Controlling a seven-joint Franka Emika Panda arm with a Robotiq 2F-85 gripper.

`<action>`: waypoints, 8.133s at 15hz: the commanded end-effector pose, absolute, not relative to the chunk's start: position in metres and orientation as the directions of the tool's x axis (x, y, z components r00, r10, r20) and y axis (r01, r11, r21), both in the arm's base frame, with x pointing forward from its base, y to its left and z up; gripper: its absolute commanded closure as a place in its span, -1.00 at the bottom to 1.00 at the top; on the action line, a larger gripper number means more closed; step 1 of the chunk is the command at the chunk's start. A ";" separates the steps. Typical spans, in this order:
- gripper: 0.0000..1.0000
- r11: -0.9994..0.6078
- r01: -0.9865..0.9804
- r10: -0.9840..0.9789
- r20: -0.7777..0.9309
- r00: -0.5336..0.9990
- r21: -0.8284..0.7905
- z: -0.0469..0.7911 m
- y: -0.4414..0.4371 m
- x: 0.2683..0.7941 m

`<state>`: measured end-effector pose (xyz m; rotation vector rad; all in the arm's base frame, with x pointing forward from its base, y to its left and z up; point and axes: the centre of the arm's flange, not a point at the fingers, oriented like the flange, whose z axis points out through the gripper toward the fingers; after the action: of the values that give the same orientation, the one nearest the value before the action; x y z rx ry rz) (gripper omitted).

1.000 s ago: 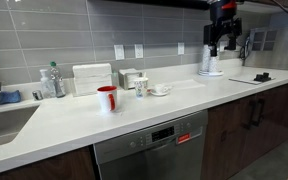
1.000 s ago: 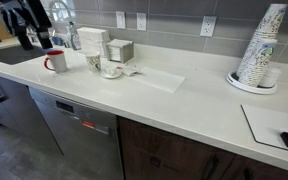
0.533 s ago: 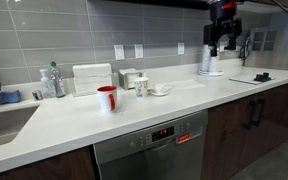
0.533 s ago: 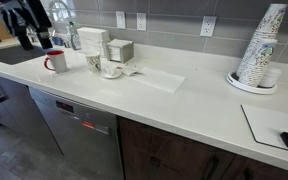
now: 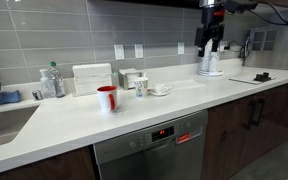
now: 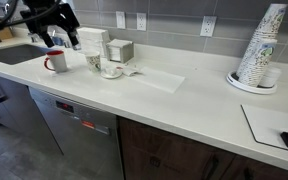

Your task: Put the teacup on the front right corner of the paper towel

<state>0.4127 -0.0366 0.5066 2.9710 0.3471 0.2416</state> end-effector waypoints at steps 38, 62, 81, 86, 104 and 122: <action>-0.89 -0.581 0.813 0.764 0.325 0.557 -0.026 0.333 -0.090 0.629; 0.90 -0.615 0.788 0.729 0.382 0.568 0.001 0.299 -0.071 0.666; 0.94 -0.962 0.273 0.219 0.532 0.818 -0.024 0.381 -0.265 0.673; 0.94 -0.994 0.064 0.102 0.518 0.850 0.090 0.361 -0.297 0.686; 0.94 -0.995 -0.041 0.004 0.454 0.891 0.089 0.306 -0.322 0.714; -0.31 -0.995 -0.074 -0.043 0.394 0.918 0.064 0.296 -0.329 0.737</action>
<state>0.7327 -0.3283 0.2886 2.9625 -0.0875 0.6813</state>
